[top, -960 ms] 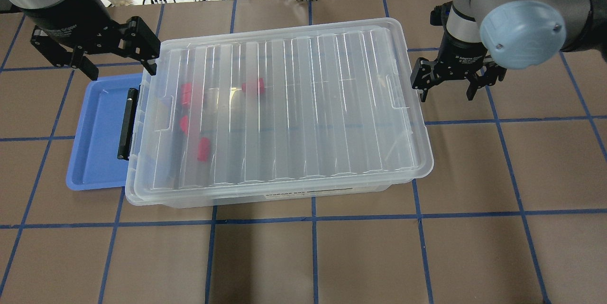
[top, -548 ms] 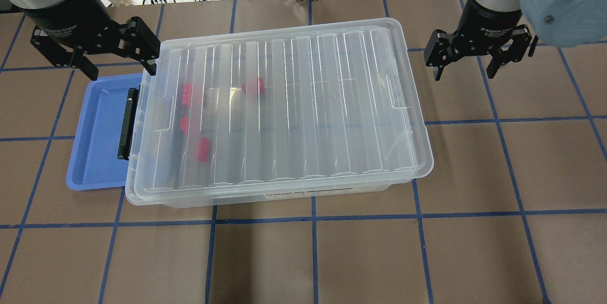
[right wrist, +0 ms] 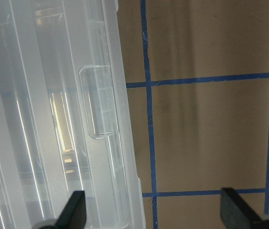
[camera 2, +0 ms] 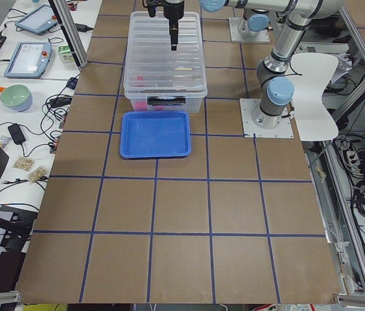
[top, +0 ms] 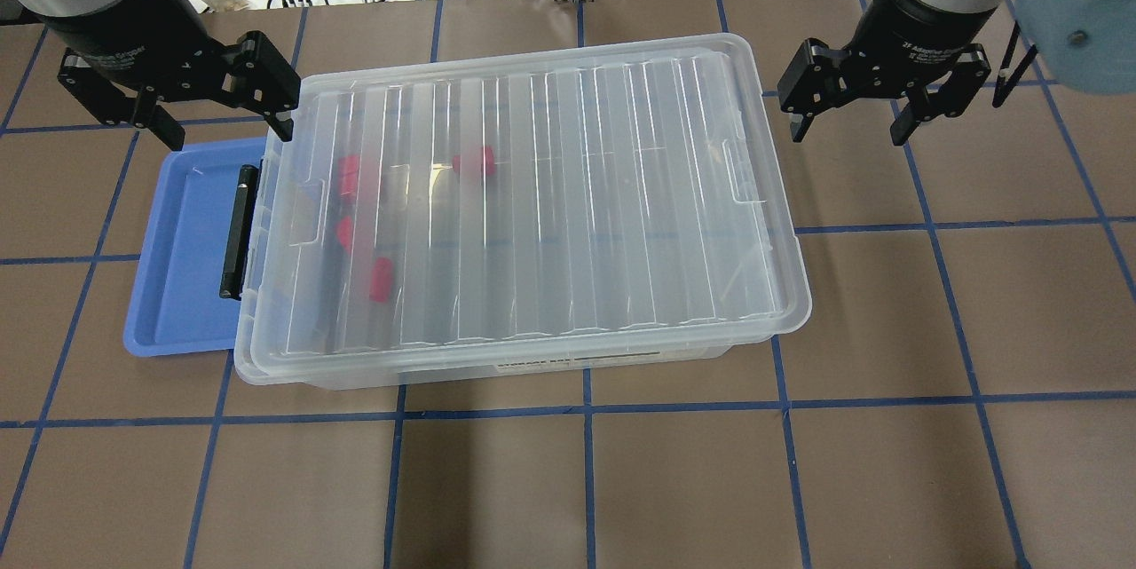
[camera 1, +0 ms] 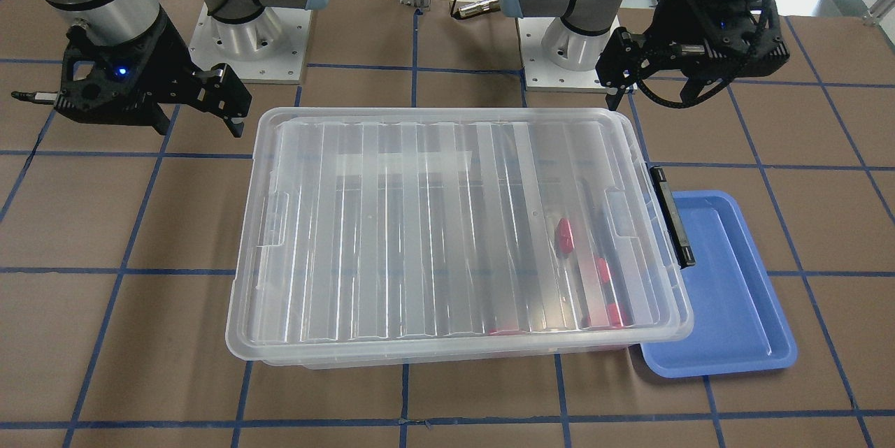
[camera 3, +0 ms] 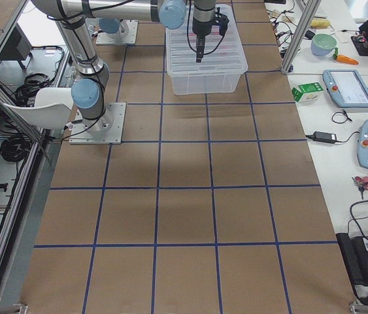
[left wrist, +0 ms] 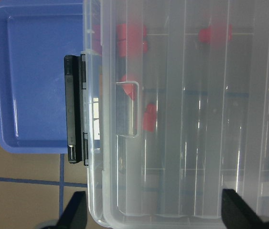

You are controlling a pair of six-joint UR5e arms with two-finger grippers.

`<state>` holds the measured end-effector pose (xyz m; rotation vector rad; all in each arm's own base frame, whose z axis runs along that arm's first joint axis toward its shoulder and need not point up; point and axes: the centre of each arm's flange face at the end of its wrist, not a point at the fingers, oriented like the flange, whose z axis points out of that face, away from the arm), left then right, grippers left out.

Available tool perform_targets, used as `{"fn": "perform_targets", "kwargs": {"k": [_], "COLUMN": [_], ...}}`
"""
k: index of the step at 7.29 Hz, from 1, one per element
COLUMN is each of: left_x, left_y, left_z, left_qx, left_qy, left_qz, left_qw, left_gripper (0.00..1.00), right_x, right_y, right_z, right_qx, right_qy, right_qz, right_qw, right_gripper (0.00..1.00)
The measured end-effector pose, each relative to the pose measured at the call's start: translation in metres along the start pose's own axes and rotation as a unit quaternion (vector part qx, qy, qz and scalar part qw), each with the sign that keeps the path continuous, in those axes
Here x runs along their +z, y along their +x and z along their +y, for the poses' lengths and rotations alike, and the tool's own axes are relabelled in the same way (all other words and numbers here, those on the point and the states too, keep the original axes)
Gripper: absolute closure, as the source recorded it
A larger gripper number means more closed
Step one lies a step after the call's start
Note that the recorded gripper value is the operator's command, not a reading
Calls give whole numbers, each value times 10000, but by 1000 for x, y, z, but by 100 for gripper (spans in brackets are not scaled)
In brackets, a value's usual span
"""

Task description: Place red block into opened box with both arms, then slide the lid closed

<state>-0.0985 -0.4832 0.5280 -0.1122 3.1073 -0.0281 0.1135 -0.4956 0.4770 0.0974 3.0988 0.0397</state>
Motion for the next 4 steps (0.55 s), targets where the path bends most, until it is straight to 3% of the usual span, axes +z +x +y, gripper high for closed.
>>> {"fn": "perform_targets", "kwargs": {"k": [4], "left_x": [1], "left_y": [0], "left_z": [0], "left_qx": [-3], "left_qy": [-17], "left_qz": [-7], "left_qw": [10000], "left_gripper": [0], "right_x": [-6], "right_y": [0], "right_z": [16], "right_qx": [-56], "right_qy": [23], "right_qz": [295], "right_qw": [9995], "right_gripper": [0]}}
